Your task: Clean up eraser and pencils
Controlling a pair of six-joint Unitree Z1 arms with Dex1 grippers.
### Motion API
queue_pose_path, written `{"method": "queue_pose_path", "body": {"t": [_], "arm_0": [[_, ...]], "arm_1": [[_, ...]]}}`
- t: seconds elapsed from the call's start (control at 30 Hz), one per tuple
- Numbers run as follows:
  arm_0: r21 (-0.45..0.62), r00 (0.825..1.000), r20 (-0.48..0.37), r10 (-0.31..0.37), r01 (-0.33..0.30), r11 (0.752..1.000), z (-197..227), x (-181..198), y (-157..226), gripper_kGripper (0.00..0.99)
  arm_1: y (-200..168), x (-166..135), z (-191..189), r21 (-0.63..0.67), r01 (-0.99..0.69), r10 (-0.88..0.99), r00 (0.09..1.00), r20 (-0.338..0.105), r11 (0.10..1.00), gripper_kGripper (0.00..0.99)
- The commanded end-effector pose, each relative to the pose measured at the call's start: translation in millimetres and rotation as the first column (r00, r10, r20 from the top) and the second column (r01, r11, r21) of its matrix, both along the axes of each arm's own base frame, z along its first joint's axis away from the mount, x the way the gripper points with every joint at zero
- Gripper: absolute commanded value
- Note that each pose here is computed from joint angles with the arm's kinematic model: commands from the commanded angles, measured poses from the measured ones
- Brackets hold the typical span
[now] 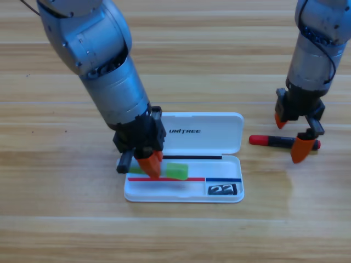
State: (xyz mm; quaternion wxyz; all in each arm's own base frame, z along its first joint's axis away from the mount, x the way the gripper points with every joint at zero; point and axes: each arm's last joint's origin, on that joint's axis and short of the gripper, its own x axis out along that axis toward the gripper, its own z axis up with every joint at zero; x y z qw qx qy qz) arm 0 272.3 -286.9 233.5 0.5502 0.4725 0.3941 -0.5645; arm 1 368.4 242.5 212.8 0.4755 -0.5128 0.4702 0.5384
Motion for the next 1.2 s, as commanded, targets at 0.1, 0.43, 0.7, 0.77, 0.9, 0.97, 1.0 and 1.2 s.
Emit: {"method": "queue_pose_path", "body": {"t": [0.1,0.43,0.7,0.77,0.9,0.97,1.0,1.2], "arm_0": [[0.003,0.999,-0.01,-0.039,0.039,0.999,-14,-6,-26,0.0],[0.001,0.999,-0.019,-0.033,0.033,0.999,-16,-7,-30,0.0],[0.011,0.999,-0.037,-0.026,0.027,1.0,-22,-8,-30,0.0],[0.012,0.999,-0.041,-0.022,0.022,1.0,-23,-7,-30,0.0],[0.013,0.999,-0.048,-0.018,0.019,1.0,-26,-7,-31,0.0],[0.01,0.999,-0.046,-0.018,0.019,1.0,-25,-7,-32,0.0],[0.01,0.999,-0.047,-0.017,0.017,1.0,-25,-7,-32,0.0],[0.011,0.999,-0.041,-0.016,0.016,1.0,-24,-6,-32,0.0]], "arm_1": [[-3,31,-54,-0.04,0.022,-0.023,1.0,-0.012,0.999,0.971],[0,37,-72,-0.072,-0.015,0.013,1.0,-0.021,0.997,0.166],[-2,36,-57,-0.063,0.016,-0.015,1.0,0.012,0.998,0.0],[-4,33,-43,-0.071,0.045,-0.042,0.998,0.042,0.996,0.0],[-13,18,-6,-0.055,0.086,-0.081,0.994,0.078,0.995,0.0],[-19,7,12,-0.043,0.089,-0.085,0.992,0.09,0.995,0.0],[-21,0,20,-0.039,0.087,-0.083,0.992,0.095,0.995,0.0],[-31,-39,68,0.015,0.064,-0.066,0.989,0.135,0.998,0.0]]}}
